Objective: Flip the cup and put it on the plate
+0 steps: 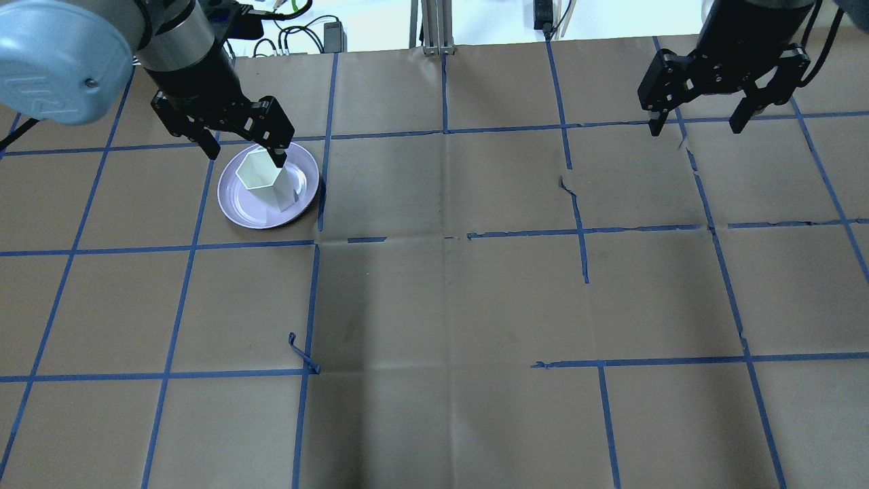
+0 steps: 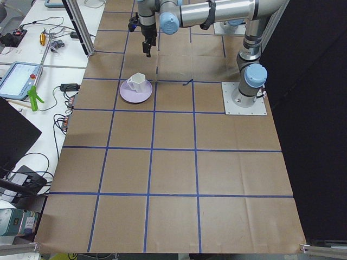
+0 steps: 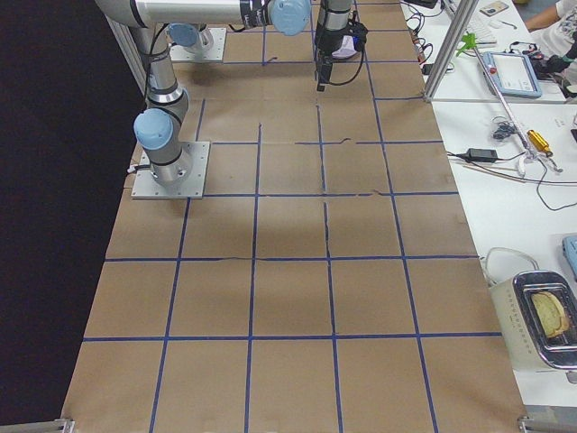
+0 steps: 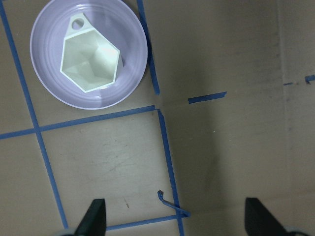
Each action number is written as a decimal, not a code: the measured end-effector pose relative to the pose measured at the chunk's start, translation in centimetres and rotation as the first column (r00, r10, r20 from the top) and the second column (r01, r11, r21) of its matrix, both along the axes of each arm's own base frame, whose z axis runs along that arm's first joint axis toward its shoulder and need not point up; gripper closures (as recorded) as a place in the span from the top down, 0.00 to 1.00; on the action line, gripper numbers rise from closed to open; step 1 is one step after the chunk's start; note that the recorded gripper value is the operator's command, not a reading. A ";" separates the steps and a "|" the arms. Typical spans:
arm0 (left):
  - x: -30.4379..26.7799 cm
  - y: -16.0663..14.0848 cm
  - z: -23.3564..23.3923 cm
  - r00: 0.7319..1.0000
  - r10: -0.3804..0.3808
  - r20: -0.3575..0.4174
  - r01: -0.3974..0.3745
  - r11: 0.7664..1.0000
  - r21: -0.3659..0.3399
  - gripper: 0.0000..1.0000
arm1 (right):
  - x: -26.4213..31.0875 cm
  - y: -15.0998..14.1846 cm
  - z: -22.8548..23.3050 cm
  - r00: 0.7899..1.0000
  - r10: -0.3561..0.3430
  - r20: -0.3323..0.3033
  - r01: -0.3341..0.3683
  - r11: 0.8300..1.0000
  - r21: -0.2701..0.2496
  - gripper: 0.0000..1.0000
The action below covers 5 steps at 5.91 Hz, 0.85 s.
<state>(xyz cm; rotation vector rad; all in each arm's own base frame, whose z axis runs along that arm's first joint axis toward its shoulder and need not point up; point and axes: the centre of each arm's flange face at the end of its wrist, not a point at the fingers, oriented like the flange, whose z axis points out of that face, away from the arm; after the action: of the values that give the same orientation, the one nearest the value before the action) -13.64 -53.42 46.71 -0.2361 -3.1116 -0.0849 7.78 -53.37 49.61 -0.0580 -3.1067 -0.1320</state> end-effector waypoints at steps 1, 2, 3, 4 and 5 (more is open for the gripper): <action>-0.4 0.6 0.8 0.999 0.039 -0.014 -0.039 0.999 -0.002 0.99 | 0.0 0.0 0.0 1.000 0.000 0.000 0.000 1.000 0.000 1.00; -0.5 0.8 1.0 0.999 0.051 -0.016 -0.051 0.999 -0.003 0.99 | 0.0 0.0 0.0 1.000 0.000 0.000 0.000 1.000 0.000 1.00; -0.5 1.0 0.9 0.999 0.047 -0.017 -0.047 0.999 -0.003 0.99 | 0.0 0.0 0.0 1.000 0.000 0.000 0.000 1.000 0.000 1.00; -0.5 1.2 0.9 0.999 0.041 -0.019 -0.041 0.999 -0.005 0.99 | 0.0 0.0 0.0 1.000 0.000 0.000 0.000 1.000 0.000 1.00; -0.6 1.3 0.9 0.999 0.038 -0.020 -0.038 0.999 -0.006 0.99 | 0.0 0.0 0.0 1.000 0.000 0.000 0.000 1.000 0.000 1.00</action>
<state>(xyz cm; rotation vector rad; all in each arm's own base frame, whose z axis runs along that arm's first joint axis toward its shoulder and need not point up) -14.20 -52.08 47.57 -0.1767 -3.0959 -0.0712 7.78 -53.37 49.61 -0.0580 -3.1068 -0.1321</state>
